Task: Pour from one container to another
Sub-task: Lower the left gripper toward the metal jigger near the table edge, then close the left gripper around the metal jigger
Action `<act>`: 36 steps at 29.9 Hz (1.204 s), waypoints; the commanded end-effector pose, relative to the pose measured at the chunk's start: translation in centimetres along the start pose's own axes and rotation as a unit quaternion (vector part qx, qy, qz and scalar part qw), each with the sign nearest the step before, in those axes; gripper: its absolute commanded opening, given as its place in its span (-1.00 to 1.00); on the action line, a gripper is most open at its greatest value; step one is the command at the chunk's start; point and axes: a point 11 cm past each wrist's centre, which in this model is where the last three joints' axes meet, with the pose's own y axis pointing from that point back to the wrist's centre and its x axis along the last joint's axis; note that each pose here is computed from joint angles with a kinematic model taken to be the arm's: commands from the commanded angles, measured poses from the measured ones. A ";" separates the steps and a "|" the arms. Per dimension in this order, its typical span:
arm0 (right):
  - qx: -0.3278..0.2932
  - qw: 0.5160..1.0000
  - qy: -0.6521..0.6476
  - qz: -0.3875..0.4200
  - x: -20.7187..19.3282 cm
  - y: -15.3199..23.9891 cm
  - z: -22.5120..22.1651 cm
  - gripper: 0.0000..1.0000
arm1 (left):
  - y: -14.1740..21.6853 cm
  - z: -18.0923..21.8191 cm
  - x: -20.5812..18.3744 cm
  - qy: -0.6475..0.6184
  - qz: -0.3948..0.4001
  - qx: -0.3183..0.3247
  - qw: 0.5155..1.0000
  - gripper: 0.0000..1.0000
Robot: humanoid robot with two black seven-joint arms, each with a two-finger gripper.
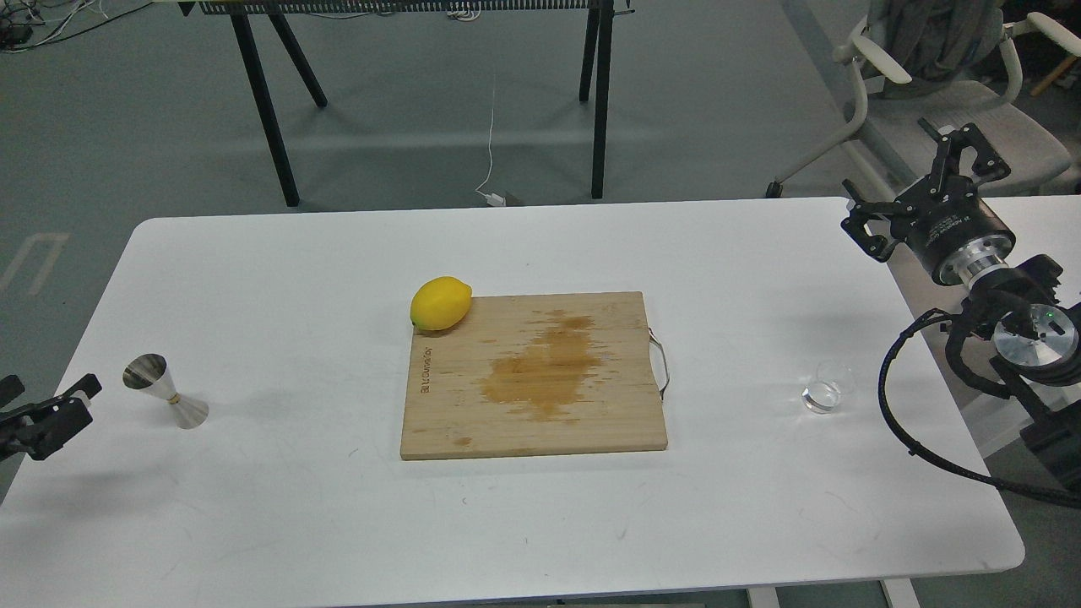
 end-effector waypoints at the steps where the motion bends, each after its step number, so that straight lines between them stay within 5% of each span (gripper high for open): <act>1: -0.001 1.000 0.000 0.000 0.0 0.0 0.0 0.98 | -0.4 1.1 -1.6 0.001 -0.013 -0.016 1.000 1.00; 13: 0.000 1.000 0.000 0.001 0.1 0.0 0.0 0.98 | -1.5 3.5 -4.1 -0.008 -0.031 -0.053 0.998 0.99; 36: -0.001 1.000 0.001 0.001 0.1 0.1 0.0 0.98 | -4.7 2.9 -3.6 -0.013 -0.001 -0.027 1.000 0.97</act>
